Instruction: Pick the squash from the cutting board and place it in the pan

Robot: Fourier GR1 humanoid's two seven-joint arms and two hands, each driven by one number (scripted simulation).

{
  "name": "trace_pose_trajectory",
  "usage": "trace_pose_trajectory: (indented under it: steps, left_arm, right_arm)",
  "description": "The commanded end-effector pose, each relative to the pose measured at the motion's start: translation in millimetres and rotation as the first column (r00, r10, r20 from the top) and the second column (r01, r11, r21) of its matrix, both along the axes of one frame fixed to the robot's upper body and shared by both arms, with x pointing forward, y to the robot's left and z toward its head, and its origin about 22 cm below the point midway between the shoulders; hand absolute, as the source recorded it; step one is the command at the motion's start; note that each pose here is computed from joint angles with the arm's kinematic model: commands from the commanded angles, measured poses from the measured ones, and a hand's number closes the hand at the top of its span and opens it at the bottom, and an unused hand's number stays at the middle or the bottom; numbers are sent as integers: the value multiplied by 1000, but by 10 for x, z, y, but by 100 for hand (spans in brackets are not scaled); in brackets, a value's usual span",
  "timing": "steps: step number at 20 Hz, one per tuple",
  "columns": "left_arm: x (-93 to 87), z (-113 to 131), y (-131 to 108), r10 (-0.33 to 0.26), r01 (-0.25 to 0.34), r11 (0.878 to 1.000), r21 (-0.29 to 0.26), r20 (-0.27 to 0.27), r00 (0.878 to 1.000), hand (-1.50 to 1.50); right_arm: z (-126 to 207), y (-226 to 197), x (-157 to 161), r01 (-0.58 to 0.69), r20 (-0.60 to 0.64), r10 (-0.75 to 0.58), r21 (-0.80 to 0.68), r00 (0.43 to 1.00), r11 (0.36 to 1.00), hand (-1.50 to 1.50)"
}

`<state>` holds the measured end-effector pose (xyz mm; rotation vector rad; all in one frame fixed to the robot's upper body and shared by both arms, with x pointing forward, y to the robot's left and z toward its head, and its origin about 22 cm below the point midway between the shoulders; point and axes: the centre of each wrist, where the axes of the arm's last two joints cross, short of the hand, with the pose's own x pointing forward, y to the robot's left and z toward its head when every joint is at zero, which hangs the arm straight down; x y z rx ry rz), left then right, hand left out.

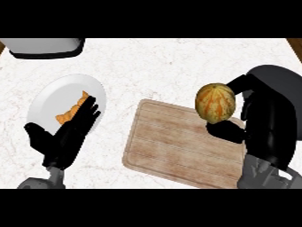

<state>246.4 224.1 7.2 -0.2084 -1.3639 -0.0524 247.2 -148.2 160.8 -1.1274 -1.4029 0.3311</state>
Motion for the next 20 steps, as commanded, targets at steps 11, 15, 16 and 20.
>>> trace_pose_trajectory:
  steps: [11,15,16,20]
  left_arm:
    - [-13,37,59,-29,29,1000,0,21,999,0]
    - [192,207,-99,-43,43,999,-16,13,999,0]
    - [73,134,-83,-48,49,999,-12,18,999,0]
    - [249,134,-97,-40,40,999,7,12,999,0]
  right_arm:
    - [-1031,-1374,436,239,113,-228,-94,967,967,150]
    - [-962,-1667,820,364,203,-340,-91,918,927,150]
    - [-1231,-1879,719,398,202,-372,-109,906,911,150]
    - [-1201,-2328,745,428,257,-400,-60,880,902,150]
